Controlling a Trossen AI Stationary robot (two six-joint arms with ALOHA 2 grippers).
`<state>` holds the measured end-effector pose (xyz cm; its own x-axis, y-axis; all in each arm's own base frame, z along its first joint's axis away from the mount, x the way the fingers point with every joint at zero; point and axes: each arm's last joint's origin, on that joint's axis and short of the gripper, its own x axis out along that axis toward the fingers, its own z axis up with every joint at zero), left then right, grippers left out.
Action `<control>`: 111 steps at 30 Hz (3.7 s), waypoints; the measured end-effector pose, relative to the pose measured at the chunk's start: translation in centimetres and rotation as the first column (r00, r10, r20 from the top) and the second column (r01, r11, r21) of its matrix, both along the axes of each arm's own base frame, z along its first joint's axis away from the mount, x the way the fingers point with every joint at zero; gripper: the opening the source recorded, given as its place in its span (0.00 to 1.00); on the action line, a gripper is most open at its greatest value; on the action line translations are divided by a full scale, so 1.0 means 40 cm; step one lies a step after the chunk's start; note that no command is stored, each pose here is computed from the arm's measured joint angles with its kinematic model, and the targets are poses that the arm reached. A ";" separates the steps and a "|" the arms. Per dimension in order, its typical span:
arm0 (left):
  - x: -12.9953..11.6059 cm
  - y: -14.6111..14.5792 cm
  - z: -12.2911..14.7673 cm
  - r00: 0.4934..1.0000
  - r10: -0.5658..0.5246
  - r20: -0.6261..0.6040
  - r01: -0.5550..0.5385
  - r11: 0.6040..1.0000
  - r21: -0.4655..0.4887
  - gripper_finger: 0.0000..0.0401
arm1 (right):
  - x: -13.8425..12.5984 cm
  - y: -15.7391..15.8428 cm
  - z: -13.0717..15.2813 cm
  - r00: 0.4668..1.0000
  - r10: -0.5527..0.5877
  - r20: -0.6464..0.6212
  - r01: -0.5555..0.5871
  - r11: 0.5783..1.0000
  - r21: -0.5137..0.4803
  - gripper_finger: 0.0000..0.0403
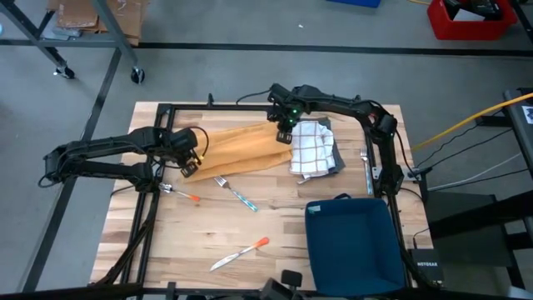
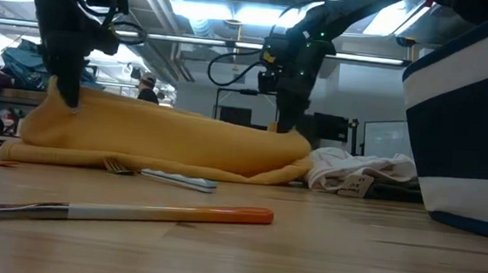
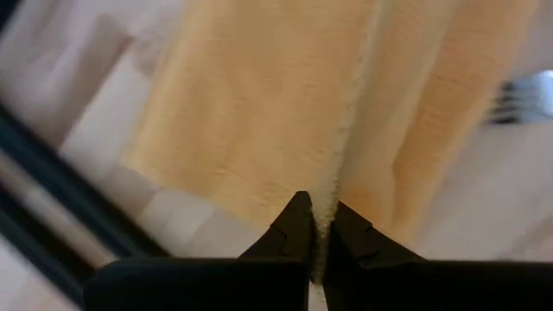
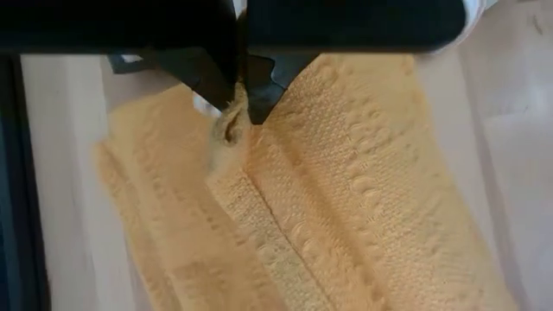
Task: Fold towel
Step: Fold the orange towel
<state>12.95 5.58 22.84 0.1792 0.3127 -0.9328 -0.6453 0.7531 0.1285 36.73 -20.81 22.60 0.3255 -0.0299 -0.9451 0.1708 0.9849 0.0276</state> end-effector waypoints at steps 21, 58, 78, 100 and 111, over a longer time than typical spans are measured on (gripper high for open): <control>0.028 0.030 -0.031 0.958 0.279 -0.064 -0.264 0.948 0.180 0.32 | 0.020 -0.026 -0.108 0.984 -0.065 -0.165 0.046 0.992 -0.118 0.23; 0.045 0.026 -0.134 0.949 0.313 -0.027 -0.312 0.950 0.031 0.17 | 0.094 0.102 -0.040 0.986 -0.102 -0.131 0.105 0.994 0.016 0.26; 0.030 -0.044 -0.219 0.976 0.218 -0.024 -0.206 0.875 -0.438 0.05 | 0.097 0.099 -0.211 0.984 -0.171 -0.040 0.165 0.978 -0.127 0.26; 0.155 -0.258 -0.161 0.879 -0.007 0.476 0.313 0.762 -0.567 0.05 | 0.114 0.101 -0.214 0.915 -0.402 0.033 0.401 0.915 0.046 0.26; 0.179 -0.221 -0.142 0.816 -0.057 0.576 0.277 0.912 -0.303 0.05 | 0.196 0.104 -0.073 0.912 -0.343 0.225 0.316 0.937 0.148 0.26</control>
